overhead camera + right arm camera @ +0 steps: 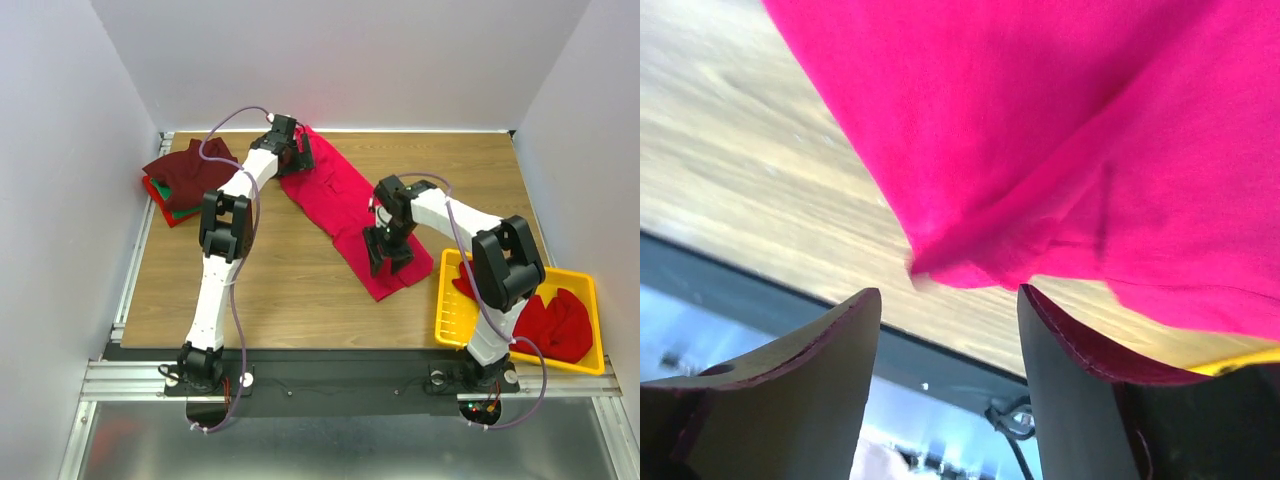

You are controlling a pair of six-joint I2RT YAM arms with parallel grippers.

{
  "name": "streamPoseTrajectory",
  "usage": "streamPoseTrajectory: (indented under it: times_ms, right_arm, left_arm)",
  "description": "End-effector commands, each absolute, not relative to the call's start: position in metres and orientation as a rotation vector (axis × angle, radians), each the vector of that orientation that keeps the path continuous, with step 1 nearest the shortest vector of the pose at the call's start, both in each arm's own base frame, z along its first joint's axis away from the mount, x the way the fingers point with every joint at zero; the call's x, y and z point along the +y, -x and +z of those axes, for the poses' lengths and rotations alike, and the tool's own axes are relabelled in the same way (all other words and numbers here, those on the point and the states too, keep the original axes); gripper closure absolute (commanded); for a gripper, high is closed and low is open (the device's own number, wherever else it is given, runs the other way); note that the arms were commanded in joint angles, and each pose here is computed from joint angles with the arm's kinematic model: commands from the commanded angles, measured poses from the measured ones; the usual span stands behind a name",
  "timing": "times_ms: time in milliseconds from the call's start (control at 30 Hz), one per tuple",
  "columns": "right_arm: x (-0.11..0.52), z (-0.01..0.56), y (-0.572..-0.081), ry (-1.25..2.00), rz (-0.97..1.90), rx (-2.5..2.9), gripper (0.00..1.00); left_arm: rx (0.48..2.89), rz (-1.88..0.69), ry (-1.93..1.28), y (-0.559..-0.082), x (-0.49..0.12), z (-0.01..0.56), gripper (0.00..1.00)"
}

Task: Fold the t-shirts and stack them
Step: Fold the tshirt

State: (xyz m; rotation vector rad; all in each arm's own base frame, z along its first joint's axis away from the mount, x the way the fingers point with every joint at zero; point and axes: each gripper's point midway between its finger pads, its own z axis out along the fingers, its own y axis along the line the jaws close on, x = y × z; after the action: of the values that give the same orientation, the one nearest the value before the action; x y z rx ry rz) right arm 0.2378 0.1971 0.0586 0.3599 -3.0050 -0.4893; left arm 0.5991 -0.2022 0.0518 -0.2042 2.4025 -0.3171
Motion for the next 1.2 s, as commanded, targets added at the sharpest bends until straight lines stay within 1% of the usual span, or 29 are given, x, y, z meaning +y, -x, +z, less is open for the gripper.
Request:
streamPoseTrajectory:
  times_ms: [0, 133, 233, 333, 400, 433, 467, 500, 633, 667, 700, 733, 833, 1167]
  right_arm:
    - [0.192, 0.102, -0.281, -0.328, -0.381, -3.239, 0.36]
    - [0.171, 0.100, -0.299, -0.192, -0.202, -3.322, 0.36]
    - [0.164, 0.101, -0.303, -0.145, -0.163, -3.338, 0.36]
    - [0.167, 0.110, -0.308, -0.160, -0.191, -3.366, 0.36]
    - [0.176, 0.118, -0.312, -0.185, -0.271, -3.381, 0.36]
    - [0.181, 0.124, -0.312, -0.198, -0.322, -3.390, 0.36]
    - [0.184, 0.123, -0.312, -0.211, -0.354, -3.397, 0.36]
    - [0.188, 0.123, -0.310, -0.224, -0.374, -3.395, 0.36]
    - [0.203, 0.116, -0.296, -0.308, -0.411, -3.371, 0.37]
    - [0.208, 0.115, -0.295, -0.323, -0.425, -3.381, 0.37]
    - [0.209, 0.113, -0.294, -0.325, -0.425, -3.380, 0.39]
    - [0.210, 0.108, -0.294, -0.326, -0.416, -3.377, 0.41]
    - [0.211, 0.101, -0.294, -0.341, -0.401, -3.367, 0.46]
    - [0.215, 0.071, -0.285, -0.407, -0.324, -3.321, 0.50]
  left_arm:
    - [2.270, -0.384, 0.162, -0.609, -0.214, 0.121, 0.01]
    - [2.235, -0.404, 0.152, -0.610, -0.216, 0.143, 0.01]
    - [2.244, -0.391, 0.141, -0.605, -0.213, 0.146, 0.01]
    - [2.272, -0.376, 0.132, -0.596, -0.210, 0.141, 0.01]
    - [2.275, -0.370, 0.133, -0.589, -0.208, 0.148, 0.01]
    - [2.290, -0.367, 0.127, -0.582, -0.212, 0.143, 0.01]
    - [2.265, -0.376, 0.120, -0.580, -0.213, 0.156, 0.01]
    - [2.261, -0.379, 0.109, -0.576, -0.218, 0.158, 0.01]
    - [2.290, -0.432, 0.124, -0.570, -0.234, 0.147, 0.01]
    - [2.333, -0.434, 0.135, -0.567, -0.235, 0.131, 0.01]
    - [2.335, -0.444, 0.149, -0.567, -0.236, 0.134, 0.01]
    - [2.367, -0.456, 0.167, -0.565, -0.240, 0.122, 0.01]
    - [2.382, -0.476, 0.192, -0.560, -0.243, 0.114, 0.01]
    - [2.399, -0.462, 0.201, -0.550, -0.238, 0.108, 0.01]
